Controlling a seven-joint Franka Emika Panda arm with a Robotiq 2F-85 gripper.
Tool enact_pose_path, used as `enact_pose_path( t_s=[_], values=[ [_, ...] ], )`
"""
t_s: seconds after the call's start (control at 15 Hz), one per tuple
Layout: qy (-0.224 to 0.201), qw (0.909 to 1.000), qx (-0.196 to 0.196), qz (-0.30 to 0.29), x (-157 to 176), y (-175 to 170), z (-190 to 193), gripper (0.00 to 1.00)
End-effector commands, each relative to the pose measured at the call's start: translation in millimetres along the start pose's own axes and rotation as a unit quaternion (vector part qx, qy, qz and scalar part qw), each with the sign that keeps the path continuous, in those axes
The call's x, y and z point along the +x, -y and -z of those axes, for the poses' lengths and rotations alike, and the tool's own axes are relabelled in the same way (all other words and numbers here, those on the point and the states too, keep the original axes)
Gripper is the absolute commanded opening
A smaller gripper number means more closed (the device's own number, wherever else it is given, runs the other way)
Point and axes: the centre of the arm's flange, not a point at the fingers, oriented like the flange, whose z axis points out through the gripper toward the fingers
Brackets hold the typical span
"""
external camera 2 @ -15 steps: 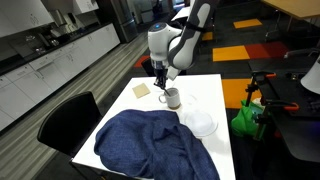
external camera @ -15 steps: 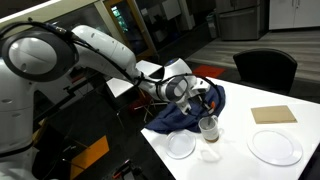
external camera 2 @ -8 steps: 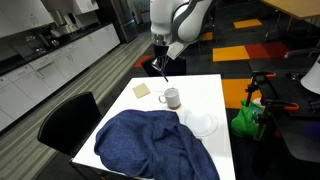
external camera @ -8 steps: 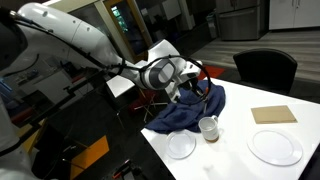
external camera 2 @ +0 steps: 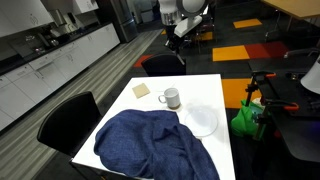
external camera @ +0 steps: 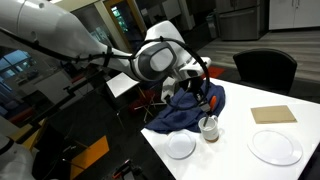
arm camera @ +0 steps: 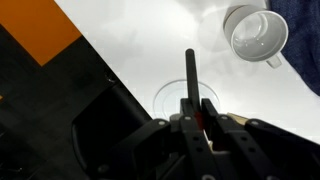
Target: Take the pen out of the cup and put it on the table
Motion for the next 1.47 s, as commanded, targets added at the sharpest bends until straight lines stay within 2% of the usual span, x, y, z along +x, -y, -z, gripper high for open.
enact_pose_path(
  t_s=[0.0,0.4,0.87,1.13,1.4],
  values=[
    [0.059,0.9979,0.005,-0.027,1,-19,-25,0.04],
    [0.147,0.9871,0.016,-0.062,-2,-32,-104,0.04],
    [0.253,0.9638,0.011,-0.082,-9,-34,-203,0.04],
    [0.283,0.9536,0.014,-0.103,-6,-33,-248,0.04],
    [0.295,0.9496,0.004,-0.107,-6,-27,-279,0.05]
  ],
)
